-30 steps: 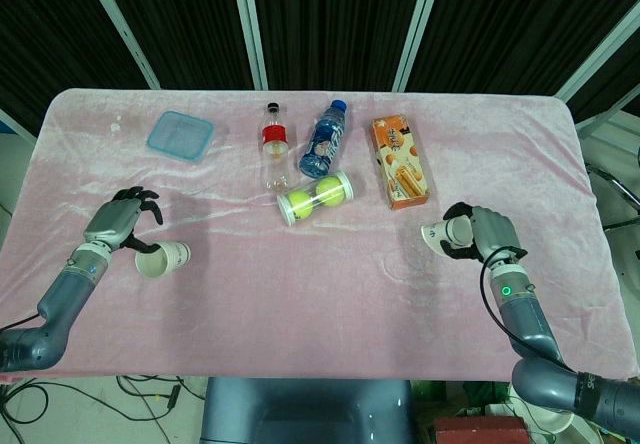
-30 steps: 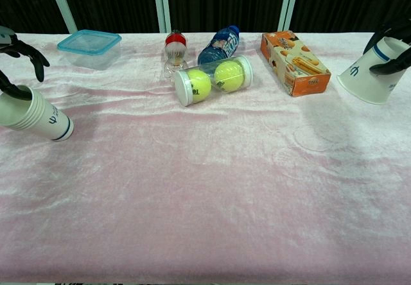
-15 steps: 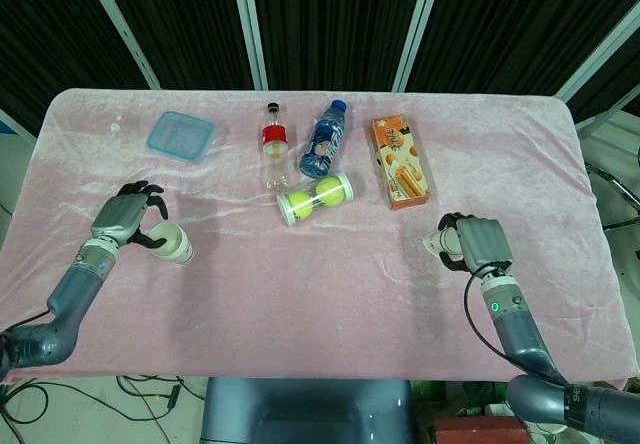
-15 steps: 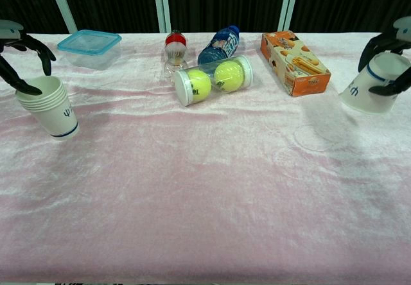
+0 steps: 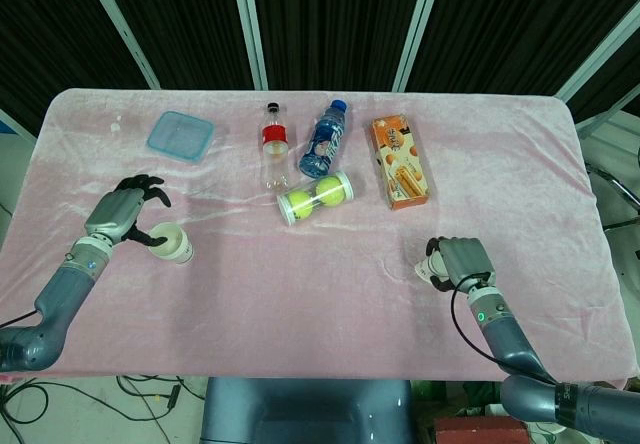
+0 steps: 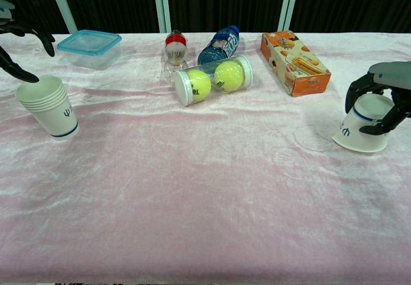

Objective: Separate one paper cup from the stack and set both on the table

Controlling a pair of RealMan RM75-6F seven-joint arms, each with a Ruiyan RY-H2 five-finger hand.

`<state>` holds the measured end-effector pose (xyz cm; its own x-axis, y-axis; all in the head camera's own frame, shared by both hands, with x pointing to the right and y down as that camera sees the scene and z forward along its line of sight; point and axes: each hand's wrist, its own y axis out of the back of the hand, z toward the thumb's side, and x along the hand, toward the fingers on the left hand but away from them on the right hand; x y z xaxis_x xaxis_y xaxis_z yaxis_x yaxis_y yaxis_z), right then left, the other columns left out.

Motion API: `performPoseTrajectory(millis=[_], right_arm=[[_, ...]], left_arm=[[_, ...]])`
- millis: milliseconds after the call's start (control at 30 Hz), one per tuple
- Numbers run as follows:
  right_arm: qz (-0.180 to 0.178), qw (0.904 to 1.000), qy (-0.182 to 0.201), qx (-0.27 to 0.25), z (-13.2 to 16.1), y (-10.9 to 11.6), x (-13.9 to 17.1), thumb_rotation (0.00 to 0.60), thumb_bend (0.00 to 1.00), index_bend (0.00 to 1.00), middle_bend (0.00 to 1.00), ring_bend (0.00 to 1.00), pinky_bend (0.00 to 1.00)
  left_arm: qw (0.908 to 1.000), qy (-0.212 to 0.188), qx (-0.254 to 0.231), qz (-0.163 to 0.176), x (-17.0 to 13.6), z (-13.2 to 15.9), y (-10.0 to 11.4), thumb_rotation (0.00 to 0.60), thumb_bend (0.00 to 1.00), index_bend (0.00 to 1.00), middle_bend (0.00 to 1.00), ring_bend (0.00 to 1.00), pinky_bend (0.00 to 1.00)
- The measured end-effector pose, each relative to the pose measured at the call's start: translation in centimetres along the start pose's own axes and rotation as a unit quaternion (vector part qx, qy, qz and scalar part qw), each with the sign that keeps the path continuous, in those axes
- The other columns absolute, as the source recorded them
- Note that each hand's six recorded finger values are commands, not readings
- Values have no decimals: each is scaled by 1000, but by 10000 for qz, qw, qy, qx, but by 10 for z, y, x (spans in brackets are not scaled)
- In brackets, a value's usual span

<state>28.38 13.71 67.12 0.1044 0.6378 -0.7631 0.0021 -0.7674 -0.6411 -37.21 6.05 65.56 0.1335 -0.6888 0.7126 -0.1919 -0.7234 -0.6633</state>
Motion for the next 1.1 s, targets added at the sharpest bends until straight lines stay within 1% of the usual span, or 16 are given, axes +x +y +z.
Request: performPoseTrajectory(millis=[133,233,333,500,600,733,833,933,967,1067,1100], right_arm=[[309,9995,-25,22,-1,-7,1,600,235,181,71,387,423],[483,9988,-9,82,-1,-9,2,600,140,51,1,322,347],[544,9985,6,65,-1,-8,4,600,87,8,0,294,321],[371,9992,21,-149,-3,3,6,600,69,0,0,233,286],[229,9991,33,-354,-8,13,13,600,69,0,0,235,260],[-117,9990,-63,-431,-31,33,30,600,71,0,0,235,244],[-558,9976,-323,-267,-61,48,44,600,75,0,0,226,231],[-1123,9914,-674,27,-98,60,64,600,76,0,0,219,220],[-1357,9874,-801,157,-113,64,73,600,77,0,0,218,218],[-1826,9772,-945,535,-144,69,95,600,91,0,0,212,212],[-1908,9749,-939,666,-151,69,100,600,98,0,0,211,211]], left_arm=[[10000,3,33,-66,-1,-1,-2,600,136,348,100,0,0],[10000,3,55,-67,-2,-2,-2,600,135,346,97,0,0],[10000,-10,51,-33,-2,-1,0,600,135,345,95,0,0],[9999,-87,74,67,-6,2,5,600,135,343,88,0,0],[9997,-170,127,139,-12,5,8,600,134,338,79,0,0],[9989,-263,230,311,-25,8,14,600,135,321,67,0,0],[9976,-282,372,520,-42,6,21,600,135,285,50,0,0],[9958,-258,455,753,-64,1,25,600,135,238,34,0,0],[9953,-235,473,812,-71,-3,25,600,135,221,29,0,0],[9938,-153,533,963,-99,-15,21,600,134,189,21,0,0],[9934,-121,552,1003,-110,-20,18,600,134,187,22,0,0]])
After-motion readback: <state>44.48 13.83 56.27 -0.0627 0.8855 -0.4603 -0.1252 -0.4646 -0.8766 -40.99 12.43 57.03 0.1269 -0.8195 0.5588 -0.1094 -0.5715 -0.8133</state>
